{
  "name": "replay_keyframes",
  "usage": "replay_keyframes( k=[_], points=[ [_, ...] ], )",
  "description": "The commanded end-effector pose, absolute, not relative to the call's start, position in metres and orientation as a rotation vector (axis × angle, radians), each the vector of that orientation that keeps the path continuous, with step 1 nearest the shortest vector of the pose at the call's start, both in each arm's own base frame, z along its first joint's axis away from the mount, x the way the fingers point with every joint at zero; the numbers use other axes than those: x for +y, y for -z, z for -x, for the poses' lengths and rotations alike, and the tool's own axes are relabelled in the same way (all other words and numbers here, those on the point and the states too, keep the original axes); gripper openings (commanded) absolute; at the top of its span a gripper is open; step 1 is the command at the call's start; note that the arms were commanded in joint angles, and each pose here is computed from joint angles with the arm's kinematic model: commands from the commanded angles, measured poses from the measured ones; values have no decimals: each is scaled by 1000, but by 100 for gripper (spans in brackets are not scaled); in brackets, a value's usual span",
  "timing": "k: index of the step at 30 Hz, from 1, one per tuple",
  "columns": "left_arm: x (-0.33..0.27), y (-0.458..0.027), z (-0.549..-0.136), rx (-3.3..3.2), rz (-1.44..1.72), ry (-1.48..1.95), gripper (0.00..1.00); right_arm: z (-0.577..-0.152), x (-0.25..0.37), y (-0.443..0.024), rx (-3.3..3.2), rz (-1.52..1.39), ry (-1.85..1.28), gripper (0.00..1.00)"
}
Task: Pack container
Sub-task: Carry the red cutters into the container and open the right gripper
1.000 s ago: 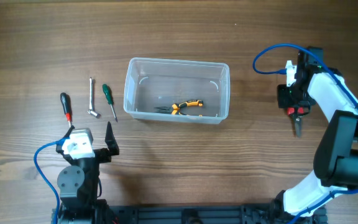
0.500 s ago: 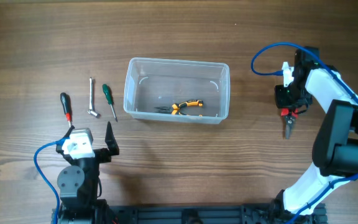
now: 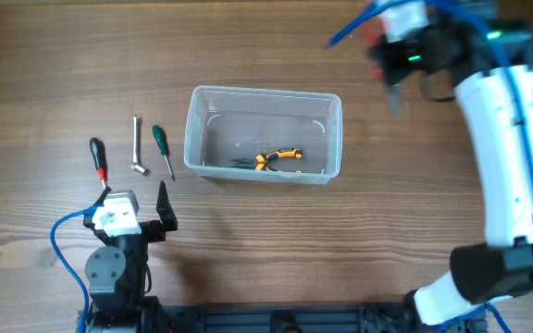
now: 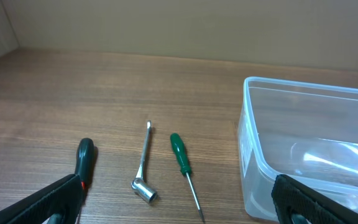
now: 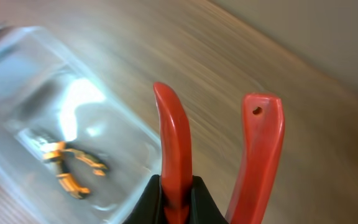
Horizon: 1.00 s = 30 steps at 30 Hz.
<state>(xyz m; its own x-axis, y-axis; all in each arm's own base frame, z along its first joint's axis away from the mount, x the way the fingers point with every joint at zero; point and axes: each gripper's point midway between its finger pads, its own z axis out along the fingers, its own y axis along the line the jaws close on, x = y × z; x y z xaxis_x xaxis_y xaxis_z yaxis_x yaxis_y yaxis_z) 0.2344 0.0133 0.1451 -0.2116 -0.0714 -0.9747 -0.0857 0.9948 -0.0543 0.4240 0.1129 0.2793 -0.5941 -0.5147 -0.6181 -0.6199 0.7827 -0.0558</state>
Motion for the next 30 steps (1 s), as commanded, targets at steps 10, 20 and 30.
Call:
replay_keyframes(
  k=[10, 20, 30],
  points=[
    [16, -144, -234, 1782, 111, -34, 100, -362, 277, -163, 2090, 1832, -250, 4],
    [16, -144, -234, 1782, 111, -34, 100, -375, 271, -52, 2279, 1953, -208, 4],
    [16, -144, -234, 1782, 111, -34, 100, -394, 277, -54, 2135, 2003, -122, 4]
  ],
)
